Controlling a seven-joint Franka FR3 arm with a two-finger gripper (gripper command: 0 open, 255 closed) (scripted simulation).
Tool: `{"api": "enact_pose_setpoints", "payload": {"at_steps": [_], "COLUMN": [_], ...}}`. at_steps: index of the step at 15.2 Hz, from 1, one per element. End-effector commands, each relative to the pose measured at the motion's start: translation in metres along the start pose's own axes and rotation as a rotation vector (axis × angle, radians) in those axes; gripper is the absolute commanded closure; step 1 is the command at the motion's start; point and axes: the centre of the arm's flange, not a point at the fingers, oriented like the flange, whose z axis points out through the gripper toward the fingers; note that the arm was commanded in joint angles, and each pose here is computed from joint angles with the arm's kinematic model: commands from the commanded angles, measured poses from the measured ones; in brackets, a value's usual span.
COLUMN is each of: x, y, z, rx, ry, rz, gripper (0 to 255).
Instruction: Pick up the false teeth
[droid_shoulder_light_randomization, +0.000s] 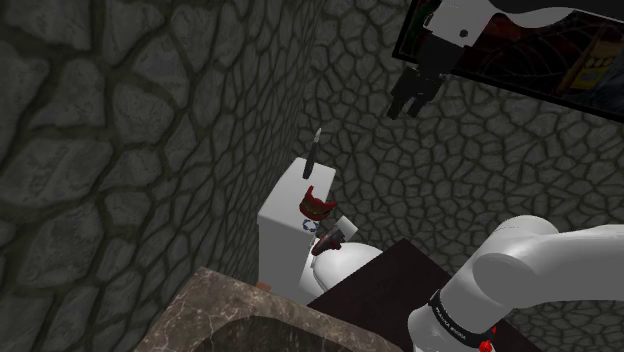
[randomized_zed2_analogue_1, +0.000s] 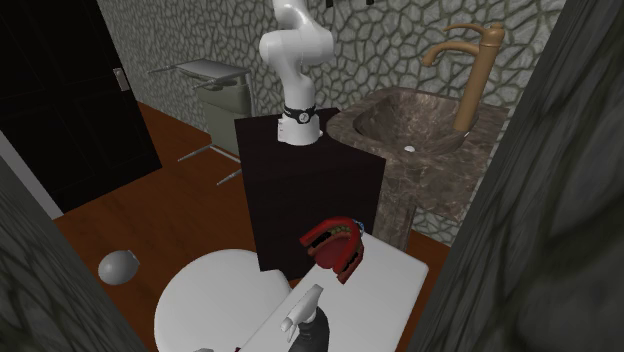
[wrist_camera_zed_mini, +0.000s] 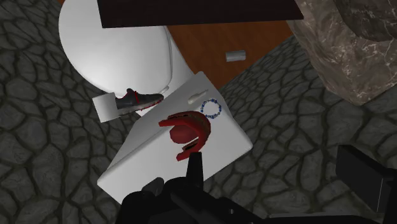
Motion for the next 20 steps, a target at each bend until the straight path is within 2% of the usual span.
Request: {"api": "enact_pose_setpoints", "payload": {"at_steps": [1, 20], "x": [0.000, 0.118], "y": [0.000, 0.035], "z": [0.000, 0.228], "rx": [0.000, 0.019], "ry": [0.000, -0.109], "rz": [0.000, 0.084], "gripper": [0, 0]}}
